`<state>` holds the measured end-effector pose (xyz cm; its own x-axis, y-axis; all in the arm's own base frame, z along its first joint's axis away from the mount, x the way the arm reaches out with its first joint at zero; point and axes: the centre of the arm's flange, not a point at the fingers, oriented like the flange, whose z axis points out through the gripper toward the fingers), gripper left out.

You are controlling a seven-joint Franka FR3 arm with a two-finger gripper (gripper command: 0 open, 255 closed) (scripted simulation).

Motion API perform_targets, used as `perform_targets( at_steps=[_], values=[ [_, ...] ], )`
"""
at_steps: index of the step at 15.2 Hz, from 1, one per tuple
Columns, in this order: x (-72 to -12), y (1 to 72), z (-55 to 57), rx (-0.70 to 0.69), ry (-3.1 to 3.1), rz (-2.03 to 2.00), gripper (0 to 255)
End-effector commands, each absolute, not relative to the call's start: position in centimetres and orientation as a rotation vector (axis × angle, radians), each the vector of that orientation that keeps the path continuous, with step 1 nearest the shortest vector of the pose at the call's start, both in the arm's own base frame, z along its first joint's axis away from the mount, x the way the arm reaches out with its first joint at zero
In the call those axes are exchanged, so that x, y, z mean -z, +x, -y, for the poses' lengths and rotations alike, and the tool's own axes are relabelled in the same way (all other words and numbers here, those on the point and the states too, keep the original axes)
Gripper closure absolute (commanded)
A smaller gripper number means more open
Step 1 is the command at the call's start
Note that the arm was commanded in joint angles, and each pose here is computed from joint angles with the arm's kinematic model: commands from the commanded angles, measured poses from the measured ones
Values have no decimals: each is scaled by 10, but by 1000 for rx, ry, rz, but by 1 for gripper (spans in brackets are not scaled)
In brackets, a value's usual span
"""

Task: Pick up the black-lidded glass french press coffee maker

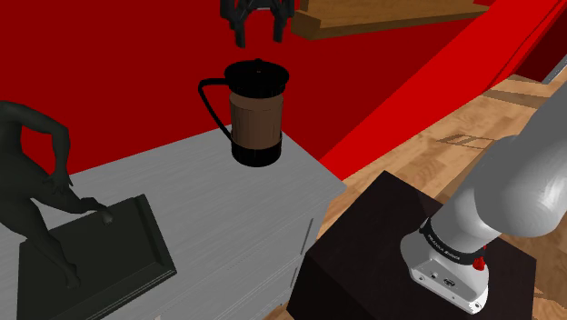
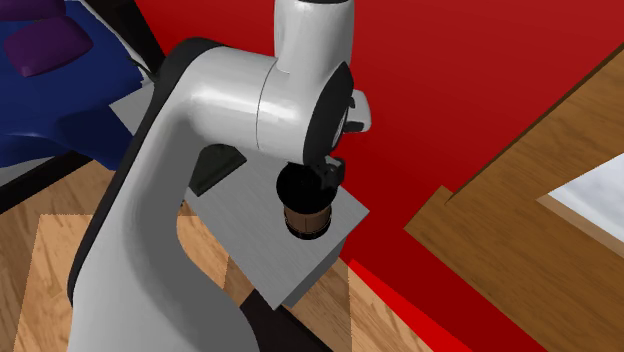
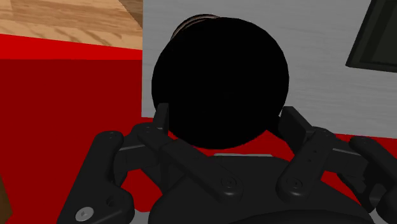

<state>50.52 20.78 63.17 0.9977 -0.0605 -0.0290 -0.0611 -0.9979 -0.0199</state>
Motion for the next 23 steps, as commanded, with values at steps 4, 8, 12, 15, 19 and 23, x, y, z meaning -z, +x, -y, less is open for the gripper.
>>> perform_targets(
  at_steps=[4,8,12,15,19,23],
  values=[
    [-606,508,-210,-45,-3119,-94,0],
    [-598,507,-210,-45,-3119,-94,255],
    [-597,508,-210,-45,-3119,-94,255],
    [-597,508,-210,-45,-3119,-94,255],
    [-608,508,-210,-45,-3119,-94,255],
    [-629,508,-210,-45,-3119,-94,255]
  ],
)
